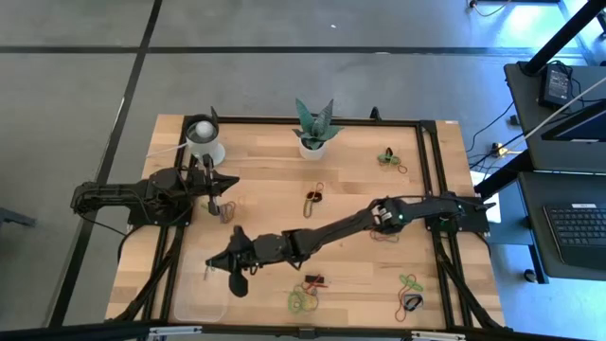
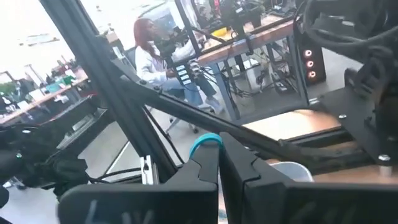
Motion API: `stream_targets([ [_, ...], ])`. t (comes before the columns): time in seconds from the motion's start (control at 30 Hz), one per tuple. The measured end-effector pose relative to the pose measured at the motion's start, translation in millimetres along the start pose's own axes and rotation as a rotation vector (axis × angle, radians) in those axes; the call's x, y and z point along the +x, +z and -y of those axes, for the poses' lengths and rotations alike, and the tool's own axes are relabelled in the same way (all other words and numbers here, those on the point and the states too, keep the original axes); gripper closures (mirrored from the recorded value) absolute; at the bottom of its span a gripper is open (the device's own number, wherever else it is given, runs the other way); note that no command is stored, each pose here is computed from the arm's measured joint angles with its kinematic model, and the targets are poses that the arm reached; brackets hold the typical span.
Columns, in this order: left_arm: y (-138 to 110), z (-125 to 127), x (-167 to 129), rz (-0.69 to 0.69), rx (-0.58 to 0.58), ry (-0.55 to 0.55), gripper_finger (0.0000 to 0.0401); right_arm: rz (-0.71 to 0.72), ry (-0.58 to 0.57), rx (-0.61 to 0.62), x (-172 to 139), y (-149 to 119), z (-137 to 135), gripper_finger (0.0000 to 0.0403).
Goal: Pick and place rubber bands into bin
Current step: Put the blue rubber band into the transparent bin, then put the yellow rubber band into the transparent bin
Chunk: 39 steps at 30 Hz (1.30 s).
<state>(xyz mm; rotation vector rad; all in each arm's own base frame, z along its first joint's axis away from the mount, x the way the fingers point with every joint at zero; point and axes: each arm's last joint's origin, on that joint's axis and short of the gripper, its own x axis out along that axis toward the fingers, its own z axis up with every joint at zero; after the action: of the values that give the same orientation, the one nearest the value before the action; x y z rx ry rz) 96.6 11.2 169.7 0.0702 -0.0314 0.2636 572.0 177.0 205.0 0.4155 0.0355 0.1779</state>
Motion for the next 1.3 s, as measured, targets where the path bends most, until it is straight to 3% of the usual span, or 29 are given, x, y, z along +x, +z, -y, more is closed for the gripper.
stream_targets([
  [0.23, 0.0, 0.0, 0.0, 0.000, 0.000, 0.000, 0.0397, -0.081, -0.025, 0.017, 3.6, -35.5, 7.6, 0.0386],
  [0.5, 0.0, 0.0, 0.0, 0.000, 0.000, 0.000, 0.0397, -0.146, -0.051, 0.034, 2.8, -43.6, 9.2, 0.0356],
  [0.83, 0.0, 0.0, 0.0, 0.000, 0.000, 0.000, 0.0397, -0.249, -0.027, 0.087, 1.9, -49.2, 15.3, 0.0262],
  [1.07, 0.0, 0.0, 0.0, 0.000, 0.000, 0.000, 0.0397, -0.304, -0.031, 0.062, 1.7, -22.0, 20.7, 0.0201],
  [1.17, 0.0, 0.0, 0.0, 0.000, 0.000, 0.000, 0.0397, -0.319, -0.043, 0.030, -1.0, -6.8, 23.3, 0.0192],
  [1.3, 0.0, 0.0, 0.0, 0.000, 0.000, 0.000, 0.0397, -0.325, 0.003, -0.007, -10.4, 33.3, 18.1, 0.0193],
])
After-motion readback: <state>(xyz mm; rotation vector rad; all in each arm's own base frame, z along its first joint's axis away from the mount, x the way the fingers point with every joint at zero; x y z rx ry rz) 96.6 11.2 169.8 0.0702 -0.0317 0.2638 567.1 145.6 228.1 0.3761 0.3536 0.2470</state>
